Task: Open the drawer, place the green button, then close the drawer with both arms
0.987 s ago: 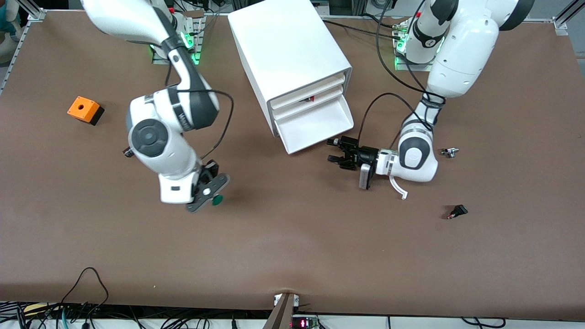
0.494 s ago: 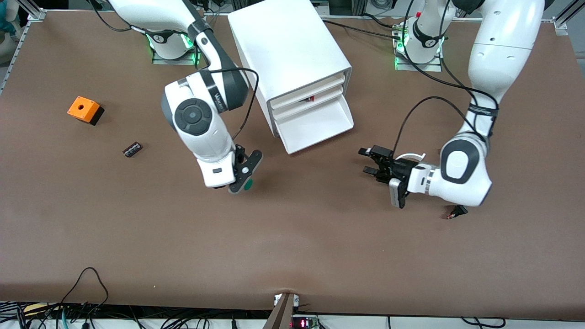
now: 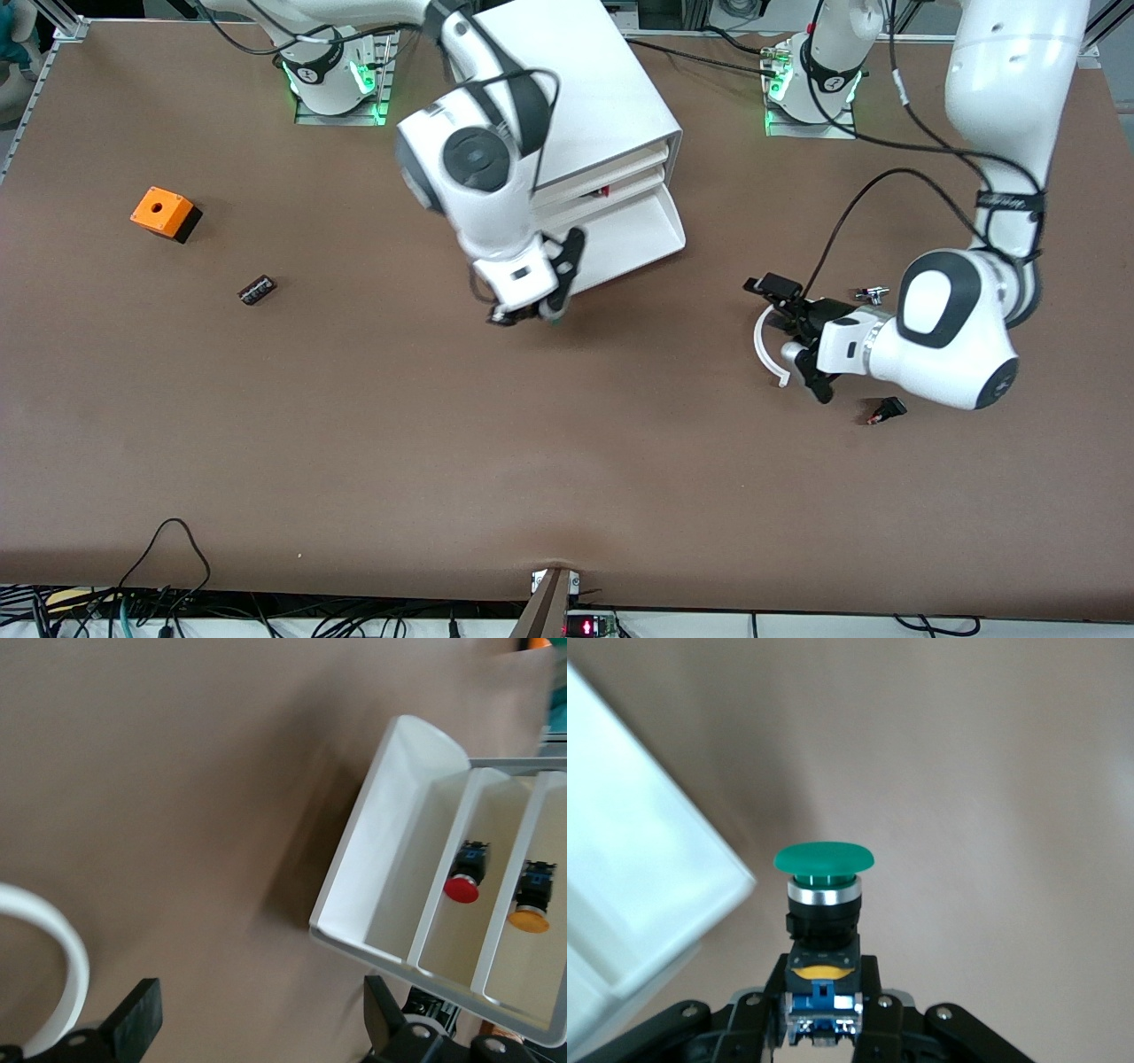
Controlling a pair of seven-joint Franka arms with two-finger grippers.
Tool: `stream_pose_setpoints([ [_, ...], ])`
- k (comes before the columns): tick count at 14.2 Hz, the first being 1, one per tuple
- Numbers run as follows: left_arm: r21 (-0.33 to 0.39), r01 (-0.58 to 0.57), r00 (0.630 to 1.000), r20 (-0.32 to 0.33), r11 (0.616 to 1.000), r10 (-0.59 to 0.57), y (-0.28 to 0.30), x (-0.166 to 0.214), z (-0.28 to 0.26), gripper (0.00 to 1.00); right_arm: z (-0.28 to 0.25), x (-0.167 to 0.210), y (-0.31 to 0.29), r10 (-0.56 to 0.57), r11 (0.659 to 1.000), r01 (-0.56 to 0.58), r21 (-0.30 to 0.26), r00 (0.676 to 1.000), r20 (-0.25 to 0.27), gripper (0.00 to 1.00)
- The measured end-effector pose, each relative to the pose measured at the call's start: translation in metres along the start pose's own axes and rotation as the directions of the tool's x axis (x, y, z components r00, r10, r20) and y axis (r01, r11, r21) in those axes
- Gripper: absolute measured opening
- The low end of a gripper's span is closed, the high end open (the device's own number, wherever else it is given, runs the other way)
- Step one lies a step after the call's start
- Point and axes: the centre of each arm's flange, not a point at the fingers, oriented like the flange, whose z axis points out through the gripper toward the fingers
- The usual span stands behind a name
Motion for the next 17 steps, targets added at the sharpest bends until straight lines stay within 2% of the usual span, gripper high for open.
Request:
stream_pose_setpoints([
  [2,0.126,0.084,0.995,0.038,0.988,-0.089,0.028,-0.012,-0.025,1.0,0.007,0.027,-0.037,-0.062,0.998,0.062,-0.003,0.998,0.008,0.33],
  [5,0.3,0.158,0.978,0.088,0.941,-0.192,0.074,-0.034,-0.065,1.0,0.03,0.046,-0.07,-0.115,0.993,0.115,0.007,0.993,0.037,0.33],
  [9,0.47,0.209,0.967,0.031,0.858,-0.253,0.108,-0.062,-0.124,1.0,0.061,0.056,-0.093,-0.16,0.987,0.159,0.028,0.984,0.074,0.33],
  [11,0.553,0.21,0.963,0.026,0.806,-0.269,0.11,-0.069,-0.136,1.0,0.069,0.059,-0.101,-0.173,0.985,0.171,0.033,0.981,0.082,0.33],
  [14,0.601,0.186,0.971,0.007,0.778,-0.237,0.118,-0.073,-0.158,1.0,0.076,0.061,-0.107,-0.167,0.985,0.163,0.055,0.982,0.084,0.33],
  [17,0.599,0.206,0.967,-0.004,0.774,-0.255,0.116,-0.082,-0.171,1.0,0.087,0.061,-0.113,-0.155,0.985,0.148,0.088,0.984,0.083,0.33],
])
